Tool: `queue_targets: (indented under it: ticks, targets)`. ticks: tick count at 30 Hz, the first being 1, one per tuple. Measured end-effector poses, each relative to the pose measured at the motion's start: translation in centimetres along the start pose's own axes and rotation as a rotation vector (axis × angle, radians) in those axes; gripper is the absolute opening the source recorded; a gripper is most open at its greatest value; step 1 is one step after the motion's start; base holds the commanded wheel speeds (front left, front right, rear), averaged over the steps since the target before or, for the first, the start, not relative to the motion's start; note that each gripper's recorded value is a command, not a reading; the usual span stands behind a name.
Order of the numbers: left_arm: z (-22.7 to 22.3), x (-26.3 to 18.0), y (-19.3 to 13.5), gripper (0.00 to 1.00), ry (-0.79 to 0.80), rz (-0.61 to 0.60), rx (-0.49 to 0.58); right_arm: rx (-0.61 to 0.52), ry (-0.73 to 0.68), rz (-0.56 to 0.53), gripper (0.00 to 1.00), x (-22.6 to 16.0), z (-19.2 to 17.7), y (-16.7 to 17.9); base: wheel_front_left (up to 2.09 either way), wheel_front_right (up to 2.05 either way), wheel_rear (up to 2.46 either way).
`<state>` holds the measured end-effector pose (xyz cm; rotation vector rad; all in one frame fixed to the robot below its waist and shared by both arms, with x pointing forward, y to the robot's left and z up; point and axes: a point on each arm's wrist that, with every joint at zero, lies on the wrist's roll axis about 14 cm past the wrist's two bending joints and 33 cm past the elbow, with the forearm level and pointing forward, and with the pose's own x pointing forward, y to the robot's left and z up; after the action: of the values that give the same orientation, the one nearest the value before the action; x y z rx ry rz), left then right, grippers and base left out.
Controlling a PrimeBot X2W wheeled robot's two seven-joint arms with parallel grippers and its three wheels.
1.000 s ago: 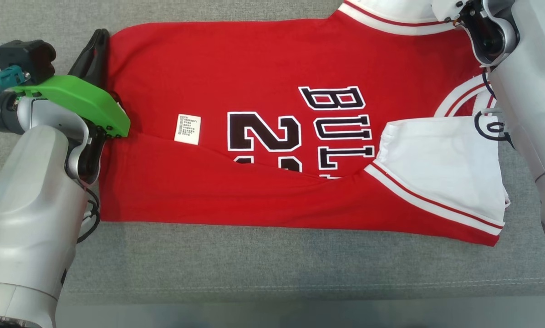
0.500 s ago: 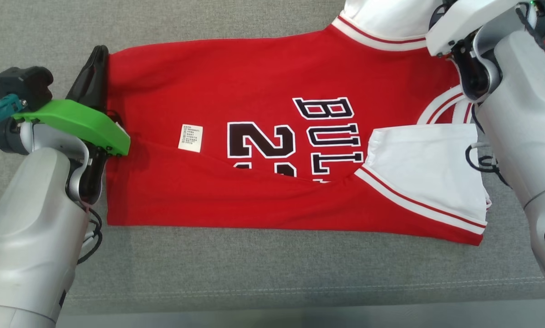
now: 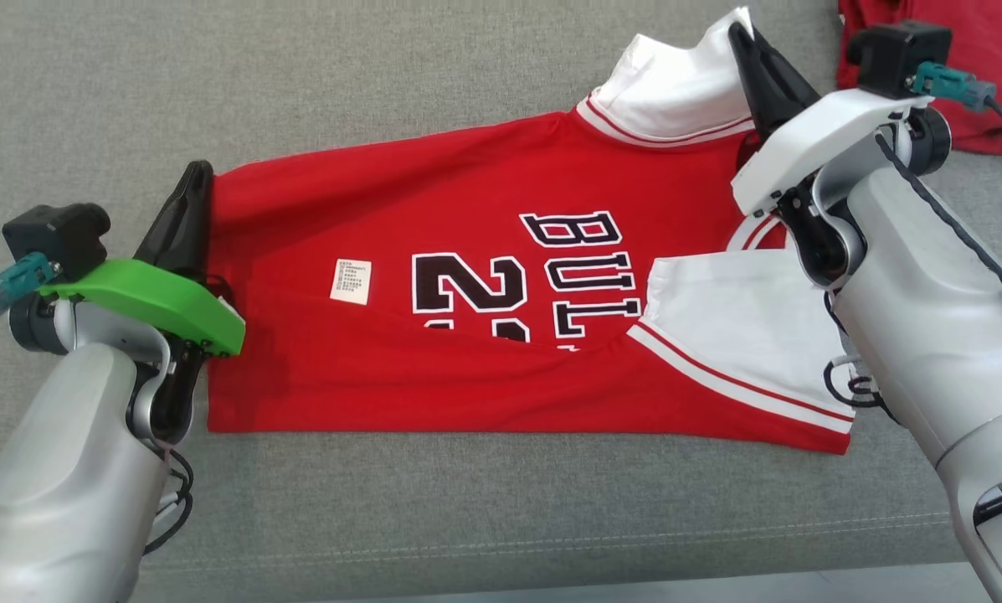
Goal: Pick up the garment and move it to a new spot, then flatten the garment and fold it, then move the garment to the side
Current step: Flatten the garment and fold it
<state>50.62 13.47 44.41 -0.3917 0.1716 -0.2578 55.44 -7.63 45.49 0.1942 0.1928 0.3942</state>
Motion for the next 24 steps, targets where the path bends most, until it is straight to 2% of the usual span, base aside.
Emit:
queue_targets:
  ticks: [8,14,24]
  targets:
    - [0.1,-2.5,-0.5,0.0,-0.005,0.005,-0.017,0.037,-0.006,0.004,0.0,-3.2,-0.2,0.5,0.0,0.0,0.0]
    - [-0.7,-4.5,0.5,0.0,0.022,0.031,-0.007,0.032,-0.011,0.008,0.0,-5.1,-0.1,0.4,0.0,0.0,0.0]
    - [-1.3,-5.1,-0.7,0.0,0.033,0.002,-0.012,0.04,-0.019,0.009,0.0,-7.3,-0.1,-0.2,0.0,0.0,0.0]
